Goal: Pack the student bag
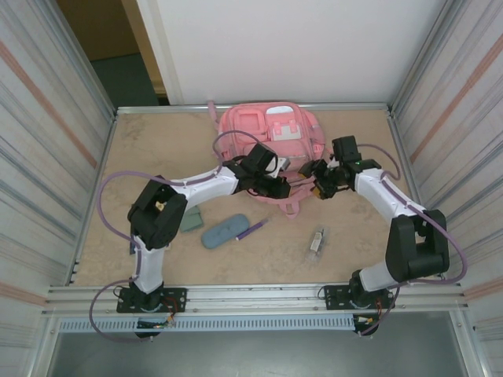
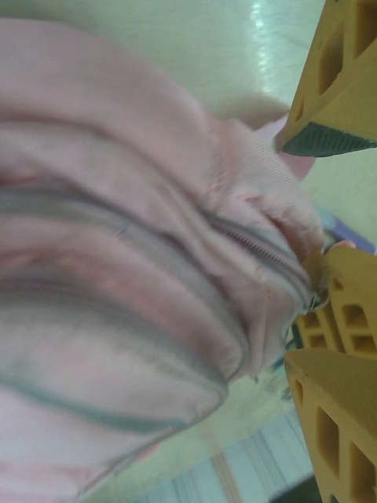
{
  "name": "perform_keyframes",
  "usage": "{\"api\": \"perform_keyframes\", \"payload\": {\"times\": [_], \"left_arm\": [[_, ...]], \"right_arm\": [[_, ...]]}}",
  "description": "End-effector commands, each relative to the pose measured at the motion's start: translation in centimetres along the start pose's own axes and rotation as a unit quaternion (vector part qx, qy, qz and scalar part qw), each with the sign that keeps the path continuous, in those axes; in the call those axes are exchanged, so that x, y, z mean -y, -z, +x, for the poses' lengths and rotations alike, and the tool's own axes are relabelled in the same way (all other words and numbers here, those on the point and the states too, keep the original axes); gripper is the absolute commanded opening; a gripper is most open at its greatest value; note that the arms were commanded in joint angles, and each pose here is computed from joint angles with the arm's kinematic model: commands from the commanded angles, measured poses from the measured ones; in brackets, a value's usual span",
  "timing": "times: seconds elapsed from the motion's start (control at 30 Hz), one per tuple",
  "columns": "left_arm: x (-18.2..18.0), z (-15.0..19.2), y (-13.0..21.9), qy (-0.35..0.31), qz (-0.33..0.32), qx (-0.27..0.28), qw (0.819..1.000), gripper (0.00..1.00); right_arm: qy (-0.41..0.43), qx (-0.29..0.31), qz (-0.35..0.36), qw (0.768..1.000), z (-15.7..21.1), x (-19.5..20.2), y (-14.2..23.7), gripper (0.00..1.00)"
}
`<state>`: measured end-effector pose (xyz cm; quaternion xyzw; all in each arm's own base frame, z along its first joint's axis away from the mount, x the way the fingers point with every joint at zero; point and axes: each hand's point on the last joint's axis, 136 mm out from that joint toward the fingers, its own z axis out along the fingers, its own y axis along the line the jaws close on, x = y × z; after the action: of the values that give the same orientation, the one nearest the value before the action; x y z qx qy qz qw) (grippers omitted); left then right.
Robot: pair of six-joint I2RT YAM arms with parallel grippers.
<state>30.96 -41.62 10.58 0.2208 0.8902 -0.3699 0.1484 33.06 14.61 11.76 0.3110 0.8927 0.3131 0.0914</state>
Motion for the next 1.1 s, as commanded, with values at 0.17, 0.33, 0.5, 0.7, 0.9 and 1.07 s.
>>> {"api": "perform_keyframes", "payload": {"times": [0.17, 0.33, 0.5, 0.7, 0.9, 1.07], "left_arm": [[3.5, -1.7, 0.2, -0.033, 0.048, 0.031, 0.998, 0.00], [2.7, -0.9, 0.7, -0.040, 0.031, 0.030, 0.998, 0.00], [-1.8, 0.0, 2.9, -0.020, -0.021, 0.028, 0.999, 0.00], [-8.0, 1.2, 7.4, -0.002, -0.107, 0.042, 0.993, 0.00], [-11.6, 2.2, 9.0, 0.025, -0.139, 0.035, 0.989, 0.00], [-9.3, 1.1, 7.8, 0.009, -0.101, 0.031, 0.994, 0.00]], "right_arm": [[-0.094, -0.018, 0.039, 0.995, 0.9, 1.0, -4.0, 0.61], [-0.116, -0.012, 0.052, 0.992, 0.6, 2.1, -5.1, 0.37], [-0.109, 0.010, 0.054, 0.993, -0.1, 2.3, -4.0, 0.11], [-0.122, 0.018, 0.030, 0.992, -1.8, 2.8, -1.8, 0.07], [-0.102, 0.024, 0.009, 0.994, -3.6, 2.8, -0.5, 0.06], [-0.097, -0.006, 0.004, 0.995, -3.2, 2.2, -0.2, 0.21]]}}
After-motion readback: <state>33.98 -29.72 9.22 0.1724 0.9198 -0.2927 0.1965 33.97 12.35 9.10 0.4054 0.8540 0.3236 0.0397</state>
